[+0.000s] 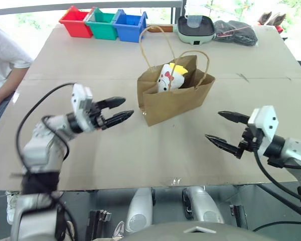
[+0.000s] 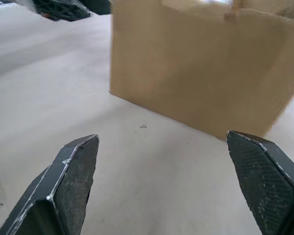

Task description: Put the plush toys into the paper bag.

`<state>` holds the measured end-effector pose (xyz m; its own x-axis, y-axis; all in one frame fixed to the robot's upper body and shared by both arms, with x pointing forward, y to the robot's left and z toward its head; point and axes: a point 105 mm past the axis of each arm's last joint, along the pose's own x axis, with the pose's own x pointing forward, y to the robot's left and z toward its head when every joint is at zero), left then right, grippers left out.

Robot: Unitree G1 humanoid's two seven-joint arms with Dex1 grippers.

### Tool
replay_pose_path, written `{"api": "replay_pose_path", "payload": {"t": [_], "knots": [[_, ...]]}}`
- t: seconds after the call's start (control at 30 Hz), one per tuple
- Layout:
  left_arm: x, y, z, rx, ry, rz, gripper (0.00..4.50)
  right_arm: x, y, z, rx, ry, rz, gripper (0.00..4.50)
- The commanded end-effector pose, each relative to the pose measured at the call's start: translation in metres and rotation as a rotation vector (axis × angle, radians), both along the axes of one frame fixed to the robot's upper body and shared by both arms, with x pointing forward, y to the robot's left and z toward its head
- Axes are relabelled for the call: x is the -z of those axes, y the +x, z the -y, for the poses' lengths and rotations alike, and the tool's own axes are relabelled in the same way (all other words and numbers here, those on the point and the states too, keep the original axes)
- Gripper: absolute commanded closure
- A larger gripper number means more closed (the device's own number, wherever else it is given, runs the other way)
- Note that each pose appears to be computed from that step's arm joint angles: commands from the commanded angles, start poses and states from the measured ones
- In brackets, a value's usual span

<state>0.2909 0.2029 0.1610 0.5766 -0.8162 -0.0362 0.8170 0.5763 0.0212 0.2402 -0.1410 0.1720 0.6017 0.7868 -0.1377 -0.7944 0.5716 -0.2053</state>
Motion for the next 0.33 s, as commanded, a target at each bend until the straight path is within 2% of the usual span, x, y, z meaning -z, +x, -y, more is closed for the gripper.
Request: {"api": "replay_pose_path", "payload": {"t": [0.03, 0.17, 0.33], "knots": [[-0.005, -0.023, -0.002, -0.100, 0.011, -0.017, 1.02, -0.013, 0.001, 0.024, 0.041, -0.024, 0.068, 0.45], [0.013, -0.058, -0.011, -0.189, 0.017, -0.100, 1.02, -0.010, -0.006, 0.057, 0.082, -0.118, 0.027, 0.45], [0.020, -0.063, -0.021, -0.228, 0.028, -0.115, 1.02, -0.007, -0.005, 0.073, 0.109, -0.129, 0.011, 0.45]]}}
